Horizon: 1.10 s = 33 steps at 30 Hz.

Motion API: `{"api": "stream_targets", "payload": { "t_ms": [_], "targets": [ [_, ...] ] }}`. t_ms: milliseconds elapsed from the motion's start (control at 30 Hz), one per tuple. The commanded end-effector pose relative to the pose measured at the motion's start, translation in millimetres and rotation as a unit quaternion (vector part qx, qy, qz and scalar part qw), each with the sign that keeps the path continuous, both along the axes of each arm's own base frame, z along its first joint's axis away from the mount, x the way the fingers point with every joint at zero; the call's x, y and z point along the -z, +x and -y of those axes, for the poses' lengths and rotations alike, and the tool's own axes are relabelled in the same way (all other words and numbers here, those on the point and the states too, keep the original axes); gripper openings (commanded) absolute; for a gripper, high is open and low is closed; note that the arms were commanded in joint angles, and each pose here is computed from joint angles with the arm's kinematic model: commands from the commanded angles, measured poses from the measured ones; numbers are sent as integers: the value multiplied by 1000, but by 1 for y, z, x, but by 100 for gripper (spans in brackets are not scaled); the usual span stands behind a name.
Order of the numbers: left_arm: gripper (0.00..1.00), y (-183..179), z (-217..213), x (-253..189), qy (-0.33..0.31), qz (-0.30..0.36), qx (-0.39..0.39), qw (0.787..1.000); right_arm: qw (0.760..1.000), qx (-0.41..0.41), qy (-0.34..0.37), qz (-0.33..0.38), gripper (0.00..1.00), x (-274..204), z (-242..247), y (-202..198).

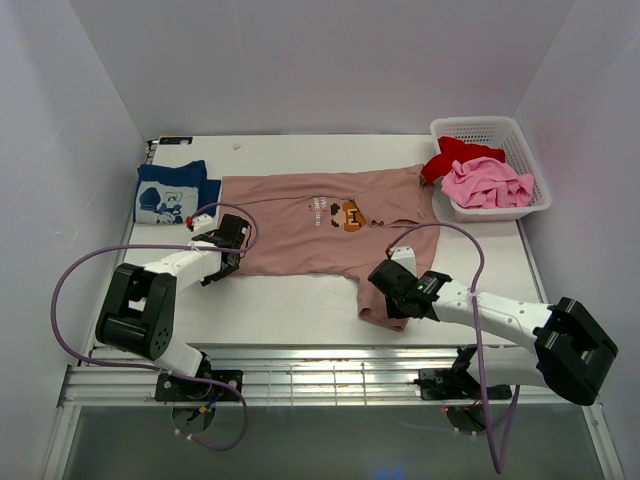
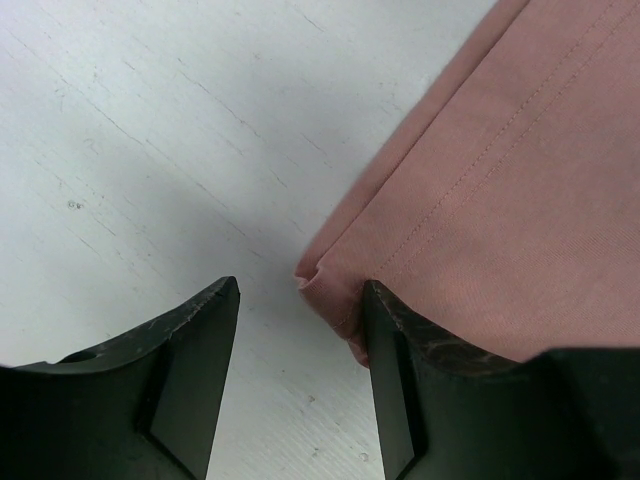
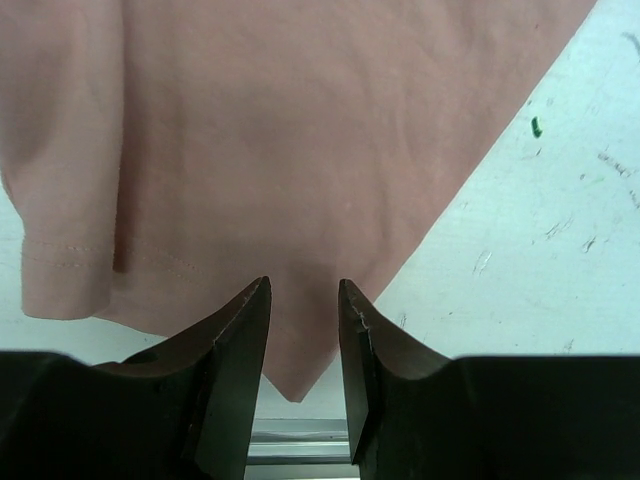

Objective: Fold and stack the t-shirts
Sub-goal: Fold the tshirt

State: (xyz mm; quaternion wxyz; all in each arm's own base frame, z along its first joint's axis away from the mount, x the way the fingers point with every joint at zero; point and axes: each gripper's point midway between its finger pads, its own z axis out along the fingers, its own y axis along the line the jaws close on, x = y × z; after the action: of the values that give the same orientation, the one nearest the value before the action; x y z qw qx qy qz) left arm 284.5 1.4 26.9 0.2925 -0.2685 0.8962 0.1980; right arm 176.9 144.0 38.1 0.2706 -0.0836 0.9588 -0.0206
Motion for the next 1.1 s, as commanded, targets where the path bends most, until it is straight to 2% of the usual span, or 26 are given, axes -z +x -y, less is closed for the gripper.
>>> {"api": "stream_targets", "payload": {
  "t_ms": [0,267,633,1067],
  "targets": [
    [63,1,-3,-7,2,15,-7,1000,999,26,-16,-11,40,11,8,-13],
    [63,5,2,-5,-8,17,6,1000,998,37,-27,-31,41,25,12,-37],
    [61,16,20,-23,-59,75,46,994,997,48,-51,-31,41,23,15,-59],
    [61,3,15,-5,-44,22,35,998,995,59,-65,-37,41,24,23,-71]
  ]
}}
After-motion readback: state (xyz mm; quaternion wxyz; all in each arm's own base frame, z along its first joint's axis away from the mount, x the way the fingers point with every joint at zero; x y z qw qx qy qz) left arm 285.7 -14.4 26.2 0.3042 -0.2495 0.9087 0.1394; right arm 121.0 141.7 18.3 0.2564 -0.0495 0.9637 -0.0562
